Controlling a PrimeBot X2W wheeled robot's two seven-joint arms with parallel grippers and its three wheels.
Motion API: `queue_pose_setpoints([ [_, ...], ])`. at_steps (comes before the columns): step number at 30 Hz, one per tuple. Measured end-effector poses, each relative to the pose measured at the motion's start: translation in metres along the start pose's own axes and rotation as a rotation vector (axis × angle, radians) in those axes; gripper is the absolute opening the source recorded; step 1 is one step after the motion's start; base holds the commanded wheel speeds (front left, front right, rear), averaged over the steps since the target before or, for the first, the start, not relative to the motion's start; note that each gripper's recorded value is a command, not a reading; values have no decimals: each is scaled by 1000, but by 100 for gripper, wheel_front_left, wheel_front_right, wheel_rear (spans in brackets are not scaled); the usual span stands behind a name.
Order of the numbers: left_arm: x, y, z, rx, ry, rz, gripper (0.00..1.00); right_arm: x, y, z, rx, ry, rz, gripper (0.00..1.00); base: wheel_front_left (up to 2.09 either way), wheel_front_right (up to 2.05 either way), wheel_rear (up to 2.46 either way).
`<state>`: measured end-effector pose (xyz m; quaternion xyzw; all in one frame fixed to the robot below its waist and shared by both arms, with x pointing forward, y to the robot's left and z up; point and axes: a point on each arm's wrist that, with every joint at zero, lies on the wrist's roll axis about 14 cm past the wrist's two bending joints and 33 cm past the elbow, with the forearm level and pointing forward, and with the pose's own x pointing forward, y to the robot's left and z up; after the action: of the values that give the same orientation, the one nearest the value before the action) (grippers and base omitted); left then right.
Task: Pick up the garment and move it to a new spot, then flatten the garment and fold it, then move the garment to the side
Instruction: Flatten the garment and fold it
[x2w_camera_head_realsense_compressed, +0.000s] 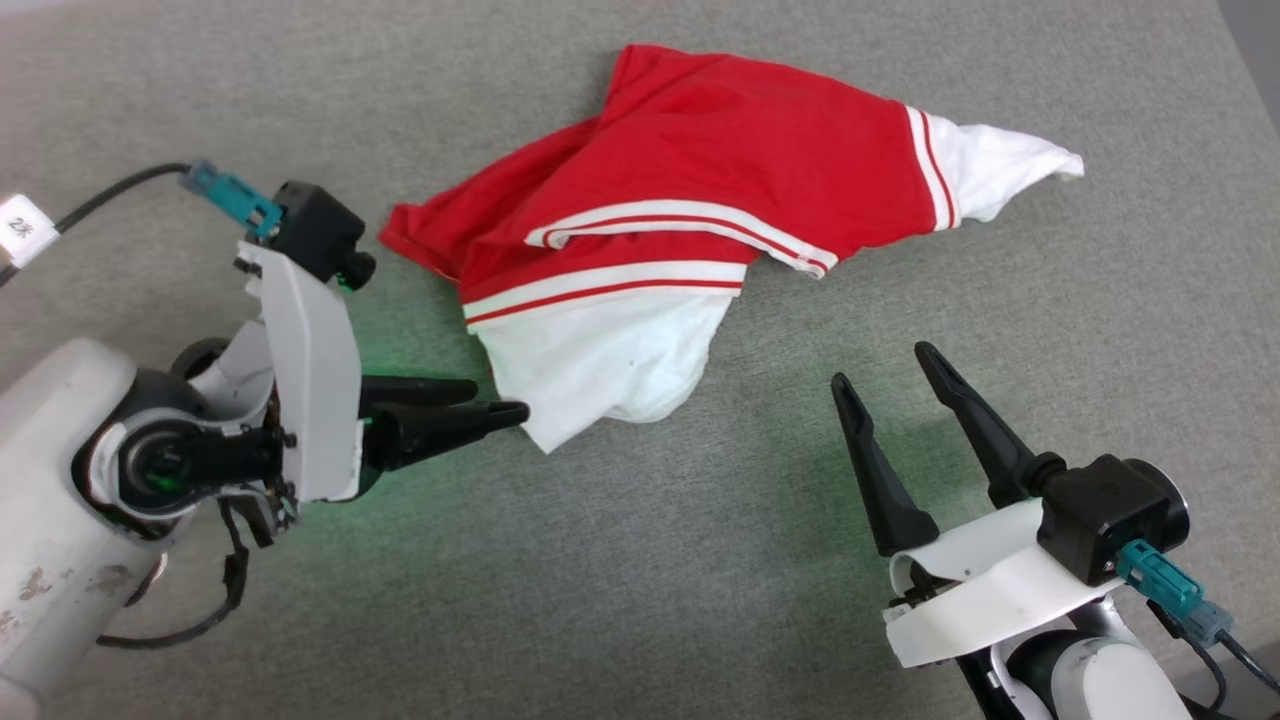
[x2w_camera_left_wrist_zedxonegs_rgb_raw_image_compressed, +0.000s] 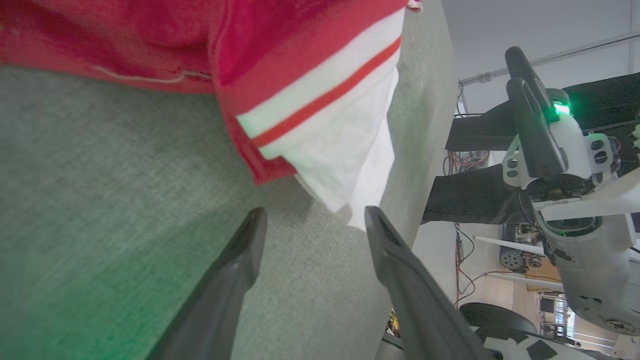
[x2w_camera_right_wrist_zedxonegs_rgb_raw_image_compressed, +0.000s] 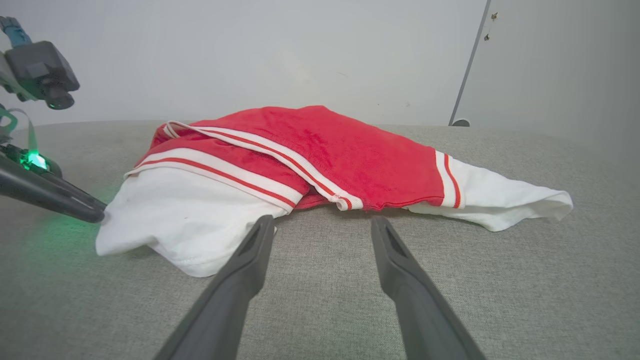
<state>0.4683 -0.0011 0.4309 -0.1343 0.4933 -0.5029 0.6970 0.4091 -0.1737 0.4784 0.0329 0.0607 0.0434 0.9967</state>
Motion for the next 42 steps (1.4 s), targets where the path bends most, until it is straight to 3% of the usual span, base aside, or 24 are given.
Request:
queue_pose_setpoints([
  [7,11,-5,2,-28,8,-64,99,0,0,-6,0,15,-1,100,0,0,0],
  [8,12,-5,2,-21,10,-61,50,1,1,-6,4,15,1,100,0,0,0],
  [9,12,-6,3,-22,3,-66,21,1,1,-6,7,14,1,100,0,0,0],
  [10,13,-7,6,-31,-13,-75,0,1,1,-6,8,13,2,100,0,0,0],
  [17,-8,-5,35,27,-130,-25,0,5,0,-4,17,3,1,100,0,0,0],
  [26,-102,15,95,169,-337,229,0,13,18,-1,32,1,61,100,0,0,0],
  [31,-142,4,122,244,-413,305,0,19,27,3,34,-7,92,100,0,0,0],
  [34,-155,-15,136,230,-474,248,0,19,31,6,33,-10,102,100,0,0,0],
  [36,-168,-20,144,282,-489,290,0,20,32,7,33,-15,106,100,0,0,0],
  [38,-178,-6,143,324,-466,392,0,20,33,7,33,-9,109,100,0,0,0],
  [42,-181,41,130,293,-405,546,0,21,35,5,34,-4,115,100,0,0,0],
])
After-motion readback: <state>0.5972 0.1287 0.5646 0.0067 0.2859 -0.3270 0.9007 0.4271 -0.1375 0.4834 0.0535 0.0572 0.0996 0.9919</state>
